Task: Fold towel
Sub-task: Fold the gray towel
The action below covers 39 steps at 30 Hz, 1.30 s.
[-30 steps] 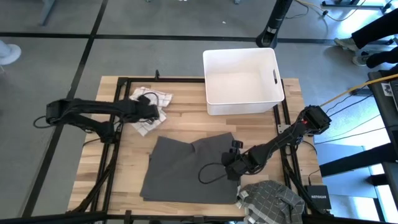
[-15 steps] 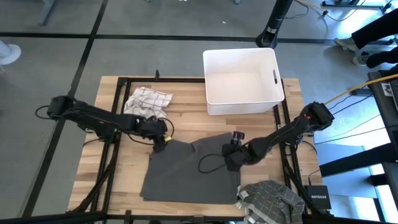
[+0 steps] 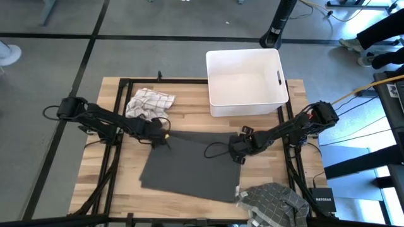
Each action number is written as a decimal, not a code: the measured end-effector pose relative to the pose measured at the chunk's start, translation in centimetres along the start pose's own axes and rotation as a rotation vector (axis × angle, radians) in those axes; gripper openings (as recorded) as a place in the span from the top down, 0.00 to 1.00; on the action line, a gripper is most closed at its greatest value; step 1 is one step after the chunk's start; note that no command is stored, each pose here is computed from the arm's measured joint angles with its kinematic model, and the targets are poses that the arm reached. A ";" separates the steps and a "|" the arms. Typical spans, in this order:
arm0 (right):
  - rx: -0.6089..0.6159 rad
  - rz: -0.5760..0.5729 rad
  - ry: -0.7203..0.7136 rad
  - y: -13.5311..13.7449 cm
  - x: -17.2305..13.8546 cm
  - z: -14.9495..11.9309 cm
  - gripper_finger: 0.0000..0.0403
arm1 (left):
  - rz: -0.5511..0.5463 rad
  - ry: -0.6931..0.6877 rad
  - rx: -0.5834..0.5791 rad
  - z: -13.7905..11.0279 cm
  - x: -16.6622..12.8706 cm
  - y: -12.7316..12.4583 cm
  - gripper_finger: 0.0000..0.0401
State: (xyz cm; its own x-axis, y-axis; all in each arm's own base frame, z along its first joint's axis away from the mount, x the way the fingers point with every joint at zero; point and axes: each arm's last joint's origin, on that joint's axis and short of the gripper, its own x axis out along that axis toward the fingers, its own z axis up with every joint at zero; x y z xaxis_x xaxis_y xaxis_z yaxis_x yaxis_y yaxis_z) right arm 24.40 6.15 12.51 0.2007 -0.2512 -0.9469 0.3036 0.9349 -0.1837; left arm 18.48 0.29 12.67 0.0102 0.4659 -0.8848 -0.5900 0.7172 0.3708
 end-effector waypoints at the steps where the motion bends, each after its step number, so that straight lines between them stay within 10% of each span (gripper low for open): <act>1: 0.000 0.000 0.000 0.0 0.0 0.0 0.59 | 0.024 0.011 -0.010 -0.2 0.0 0.2 0.70; 17: -0.082 0.070 -0.248 1.4 -4.1 5.0 0.59 | -0.202 -0.256 0.103 3.3 -7.0 -2.3 0.70; 23: -0.072 0.167 -0.331 2.0 -3.7 5.4 0.59 | -0.354 -0.213 0.139 1.0 -8.4 -4.0 0.70; 28: 0.016 -0.016 -0.377 0.7 -2.6 5.1 0.59 | -0.447 -0.154 0.062 -1.7 -7.9 -5.4 0.70; 39: 0.177 -0.029 -0.272 -2.7 1.0 3.3 0.59 | -0.567 -0.039 -0.125 -6.8 -5.1 -6.4 0.70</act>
State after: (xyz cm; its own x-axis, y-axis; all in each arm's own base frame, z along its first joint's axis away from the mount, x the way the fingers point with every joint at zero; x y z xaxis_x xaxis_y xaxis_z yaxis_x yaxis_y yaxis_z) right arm 26.86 2.52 12.94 0.4240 -0.3570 -0.8323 0.4649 0.8745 -0.1383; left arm 16.76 -10.21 12.89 0.3812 0.0474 -0.9233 -0.5746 0.7945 -0.1965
